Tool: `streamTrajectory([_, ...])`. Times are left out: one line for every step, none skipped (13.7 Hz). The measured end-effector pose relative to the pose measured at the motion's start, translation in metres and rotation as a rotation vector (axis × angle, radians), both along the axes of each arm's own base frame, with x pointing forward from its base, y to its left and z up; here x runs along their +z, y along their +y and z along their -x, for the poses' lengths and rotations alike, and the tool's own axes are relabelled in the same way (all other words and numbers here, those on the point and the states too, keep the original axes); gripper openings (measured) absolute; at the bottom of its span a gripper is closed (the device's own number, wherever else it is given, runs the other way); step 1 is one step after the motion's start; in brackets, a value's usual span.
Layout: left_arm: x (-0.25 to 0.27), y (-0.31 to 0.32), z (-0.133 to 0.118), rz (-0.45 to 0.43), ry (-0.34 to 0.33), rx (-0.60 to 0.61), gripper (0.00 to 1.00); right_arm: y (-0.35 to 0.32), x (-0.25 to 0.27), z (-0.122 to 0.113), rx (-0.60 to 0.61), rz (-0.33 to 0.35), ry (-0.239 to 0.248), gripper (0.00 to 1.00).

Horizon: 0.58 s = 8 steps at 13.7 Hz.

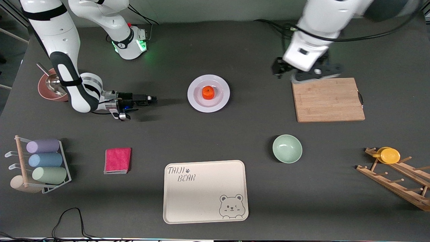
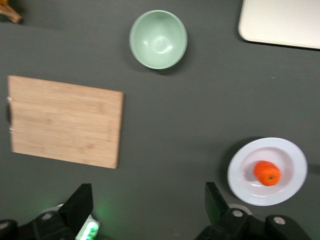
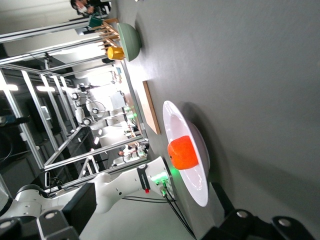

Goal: Place orange and plate with both arms
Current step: 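Withdraw the left gripper while the right gripper reaches the plate rim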

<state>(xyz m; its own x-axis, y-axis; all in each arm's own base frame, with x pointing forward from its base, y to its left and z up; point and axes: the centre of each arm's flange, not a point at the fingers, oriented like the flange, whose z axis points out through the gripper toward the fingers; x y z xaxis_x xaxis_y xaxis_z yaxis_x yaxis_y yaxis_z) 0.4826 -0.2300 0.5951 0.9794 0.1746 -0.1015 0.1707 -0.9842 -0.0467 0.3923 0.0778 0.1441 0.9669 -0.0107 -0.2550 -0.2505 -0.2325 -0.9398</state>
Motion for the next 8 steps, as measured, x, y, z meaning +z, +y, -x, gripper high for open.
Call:
streamTrajectory([0.001, 0.027, -0.010, 0.005, 0.009, -0.001, 1.00, 0.011, -0.005, 0.011, -0.006, -0.010, -0.007, 1.00])
streamTrajectory([0.002, 0.054, -0.020, 0.013, 0.011, -0.001, 1.00, 0.020, -0.008, 0.020, -0.011, -0.016, -0.014, 1.00])
streamTrajectory([0.004, 0.079, -0.028, 0.022, 0.009, -0.001, 1.00, 0.029, -0.012, 0.028, -0.012, -0.018, -0.022, 1.00])
streamTrajectory([0.006, 0.102, -0.034, 0.031, 0.006, -0.004, 1.00, 0.035, -0.015, 0.034, -0.014, -0.016, -0.029, 1.00])
streamTrajectory([0.009, 0.124, -0.039, 0.040, 0.001, -0.013, 1.00, 0.039, -0.018, 0.038, -0.017, -0.012, -0.036, 1.00])
streamTrajectory([0.010, 0.148, -0.043, 0.049, -0.003, -0.029, 1.00, 0.042, -0.020, 0.042, -0.023, -0.013, -0.044, 1.00])
streamTrajectory([0.011, 0.169, -0.046, 0.057, -0.005, -0.044, 1.00, 0.046, -0.024, 0.045, -0.034, -0.014, -0.054, 1.00])
streamTrajectory([0.011, 0.187, -0.048, 0.064, -0.007, -0.057, 1.00, 0.052, -0.027, 0.049, -0.046, -0.015, -0.062, 1.00])
